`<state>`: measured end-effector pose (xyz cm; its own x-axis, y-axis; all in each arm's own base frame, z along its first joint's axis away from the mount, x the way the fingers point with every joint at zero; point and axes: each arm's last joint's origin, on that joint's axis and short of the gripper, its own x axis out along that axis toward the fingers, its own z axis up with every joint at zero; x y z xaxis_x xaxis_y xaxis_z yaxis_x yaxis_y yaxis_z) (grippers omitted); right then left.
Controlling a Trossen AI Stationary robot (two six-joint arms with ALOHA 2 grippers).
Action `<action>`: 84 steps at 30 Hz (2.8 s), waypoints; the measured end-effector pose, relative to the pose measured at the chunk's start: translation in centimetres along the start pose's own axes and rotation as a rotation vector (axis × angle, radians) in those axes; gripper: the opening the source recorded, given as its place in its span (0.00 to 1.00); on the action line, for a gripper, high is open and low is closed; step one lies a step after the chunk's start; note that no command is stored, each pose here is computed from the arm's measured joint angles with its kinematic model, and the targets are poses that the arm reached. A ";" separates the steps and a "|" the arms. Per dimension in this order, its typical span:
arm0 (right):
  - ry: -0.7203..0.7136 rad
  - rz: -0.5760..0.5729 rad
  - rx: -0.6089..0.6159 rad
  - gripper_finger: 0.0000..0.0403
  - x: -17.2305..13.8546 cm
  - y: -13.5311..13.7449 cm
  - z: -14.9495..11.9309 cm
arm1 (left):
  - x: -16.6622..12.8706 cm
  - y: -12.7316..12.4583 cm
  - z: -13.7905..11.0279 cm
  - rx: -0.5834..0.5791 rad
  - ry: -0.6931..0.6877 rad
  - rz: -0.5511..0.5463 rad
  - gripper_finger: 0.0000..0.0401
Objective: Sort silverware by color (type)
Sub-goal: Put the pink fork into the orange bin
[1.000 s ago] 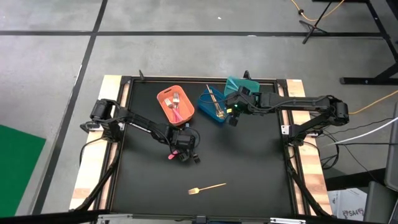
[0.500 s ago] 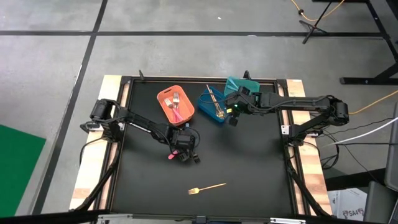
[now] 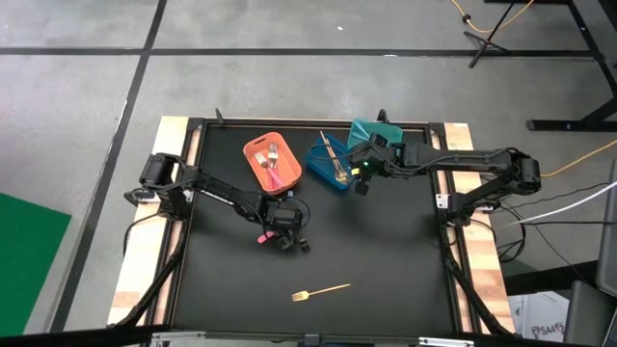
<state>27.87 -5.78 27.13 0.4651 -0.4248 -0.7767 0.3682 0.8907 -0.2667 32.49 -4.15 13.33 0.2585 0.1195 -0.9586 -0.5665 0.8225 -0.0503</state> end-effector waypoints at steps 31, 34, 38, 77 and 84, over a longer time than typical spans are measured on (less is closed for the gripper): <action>-0.022 0.000 0.009 0.27 0.0 0.0 0.2 | -3.4 1.3 -1.9 0.021 0.330 -0.142 0.10; -0.026 0.000 0.010 0.27 0.0 0.0 0.3 | -3.6 1.4 -2.3 0.051 0.416 -0.187 0.10; -0.026 0.000 0.010 0.27 0.0 0.0 0.3 | -3.9 1.5 -2.8 0.104 0.516 -0.264 0.10; -0.027 0.001 0.010 0.27 0.0 0.0 0.3 | -5.2 2.3 -4.1 0.246 0.830 -0.584 0.10; -0.027 0.001 0.010 0.27 0.0 0.0 0.3 | -4.8 1.9 -3.2 0.272 0.730 -0.651 0.10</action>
<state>28.09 -5.84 27.30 0.4866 -0.4286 -0.7613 0.3755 0.8894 -0.2606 27.68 -4.89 16.90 -0.1392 -0.6909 -0.7094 -0.2651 0.7162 -0.6456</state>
